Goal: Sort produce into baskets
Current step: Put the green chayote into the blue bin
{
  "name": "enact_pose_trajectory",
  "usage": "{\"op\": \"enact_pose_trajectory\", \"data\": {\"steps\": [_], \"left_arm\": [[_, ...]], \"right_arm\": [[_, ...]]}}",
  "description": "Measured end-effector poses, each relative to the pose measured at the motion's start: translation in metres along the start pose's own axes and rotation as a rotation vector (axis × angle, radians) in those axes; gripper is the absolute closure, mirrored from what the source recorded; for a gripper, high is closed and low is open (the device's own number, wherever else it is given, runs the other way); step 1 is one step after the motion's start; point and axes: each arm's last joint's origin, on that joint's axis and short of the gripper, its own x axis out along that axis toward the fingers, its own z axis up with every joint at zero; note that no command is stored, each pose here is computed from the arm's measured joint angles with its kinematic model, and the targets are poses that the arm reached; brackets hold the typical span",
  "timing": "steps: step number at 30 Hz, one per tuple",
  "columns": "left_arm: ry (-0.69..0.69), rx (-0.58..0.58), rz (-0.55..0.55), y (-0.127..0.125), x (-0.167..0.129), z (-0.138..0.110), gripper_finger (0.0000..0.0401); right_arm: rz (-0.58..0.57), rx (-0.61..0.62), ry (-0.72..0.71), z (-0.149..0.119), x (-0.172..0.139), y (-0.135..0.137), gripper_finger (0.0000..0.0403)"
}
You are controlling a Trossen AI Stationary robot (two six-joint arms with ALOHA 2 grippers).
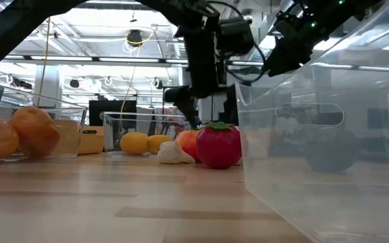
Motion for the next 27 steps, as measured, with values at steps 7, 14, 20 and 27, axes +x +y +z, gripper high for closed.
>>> {"op": "enact_pose_trajectory", "data": {"steps": [7, 14, 20, 27], "left_arm": [[-0.032, -0.061, 0.036, 0.003, 0.014, -0.01, 0.0014], [-0.038, -0.085, 0.065, 0.008, 0.025, -0.018, 0.0014], [-0.065, -0.101, -0.006, 0.003, 0.031, -0.019, 0.0014], [-0.084, -0.107, -0.018, 0.002, 0.032, -0.018, 0.0015]], "right_arm": [[0.001, -0.001, 0.0, 0.0, 0.0, 0.0, 0.0143], [0.001, 0.0, -0.001, 0.0, 0.0, 0.0, 0.0143], [0.001, 0.0, -0.001, 0.0, 0.0, 0.0, 0.0143], [0.001, 0.0, -0.001, 0.0, 0.0, 0.0, 0.0143]]}}
